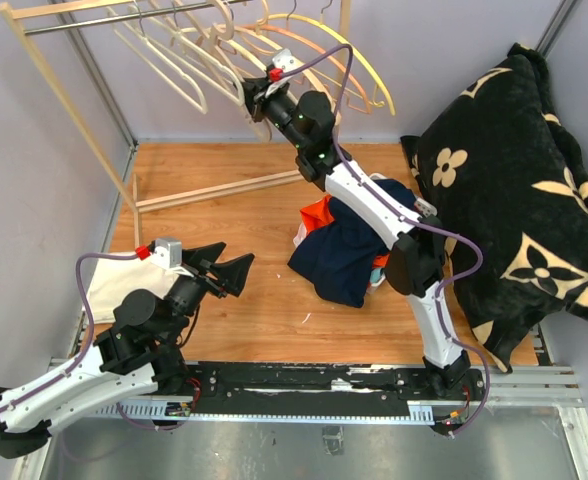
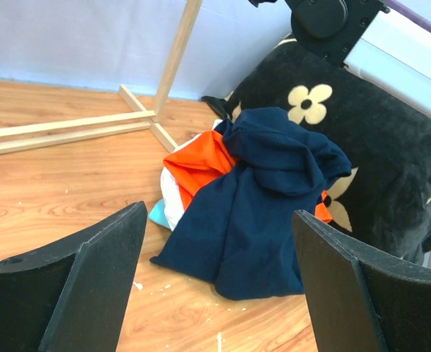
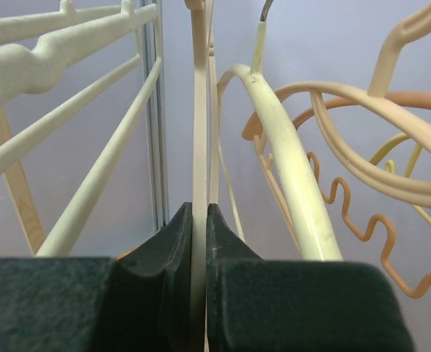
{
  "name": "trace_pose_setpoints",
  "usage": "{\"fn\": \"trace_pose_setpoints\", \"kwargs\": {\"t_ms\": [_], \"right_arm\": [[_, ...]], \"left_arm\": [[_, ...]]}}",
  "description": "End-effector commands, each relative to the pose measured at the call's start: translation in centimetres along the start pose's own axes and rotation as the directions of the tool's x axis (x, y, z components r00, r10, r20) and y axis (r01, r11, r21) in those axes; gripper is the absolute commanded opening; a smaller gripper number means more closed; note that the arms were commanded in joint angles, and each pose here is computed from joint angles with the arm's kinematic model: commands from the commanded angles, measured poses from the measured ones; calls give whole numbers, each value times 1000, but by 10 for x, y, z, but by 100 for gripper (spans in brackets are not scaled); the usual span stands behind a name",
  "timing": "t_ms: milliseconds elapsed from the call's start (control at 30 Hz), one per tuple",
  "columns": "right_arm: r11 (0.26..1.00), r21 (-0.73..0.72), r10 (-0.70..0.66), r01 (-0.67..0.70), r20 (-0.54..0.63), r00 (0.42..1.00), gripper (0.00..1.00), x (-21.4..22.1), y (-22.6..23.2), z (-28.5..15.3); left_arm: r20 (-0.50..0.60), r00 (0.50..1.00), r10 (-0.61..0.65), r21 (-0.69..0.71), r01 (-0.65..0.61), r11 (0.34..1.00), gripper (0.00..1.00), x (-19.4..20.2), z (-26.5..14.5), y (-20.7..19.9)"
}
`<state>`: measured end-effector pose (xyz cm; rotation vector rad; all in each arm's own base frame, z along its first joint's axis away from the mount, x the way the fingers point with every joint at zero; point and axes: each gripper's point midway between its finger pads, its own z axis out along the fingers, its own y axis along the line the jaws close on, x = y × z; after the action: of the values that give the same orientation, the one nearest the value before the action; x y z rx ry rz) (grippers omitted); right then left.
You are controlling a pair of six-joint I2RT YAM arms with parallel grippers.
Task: Remove the t-shirt from the hanger
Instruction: Place the hanger on the clothesline.
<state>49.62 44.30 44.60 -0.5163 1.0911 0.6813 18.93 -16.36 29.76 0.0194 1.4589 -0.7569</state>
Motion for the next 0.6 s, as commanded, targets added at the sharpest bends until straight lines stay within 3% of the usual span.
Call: {"fn": "trace_pose_setpoints", "kwargs": {"t_ms": [0, 567], "right_arm": [[1000, 12, 1, -2, 125, 992, 1, -35, -10, 9], [998, 57, 21, -32, 181, 983, 1, -25, -23, 19]], "left_arm": [[15, 1000, -3, -2, 3, 1000, 85, -3, -1, 1], [11, 1000, 5, -14, -5, 1000, 85, -4, -2, 3]]}}
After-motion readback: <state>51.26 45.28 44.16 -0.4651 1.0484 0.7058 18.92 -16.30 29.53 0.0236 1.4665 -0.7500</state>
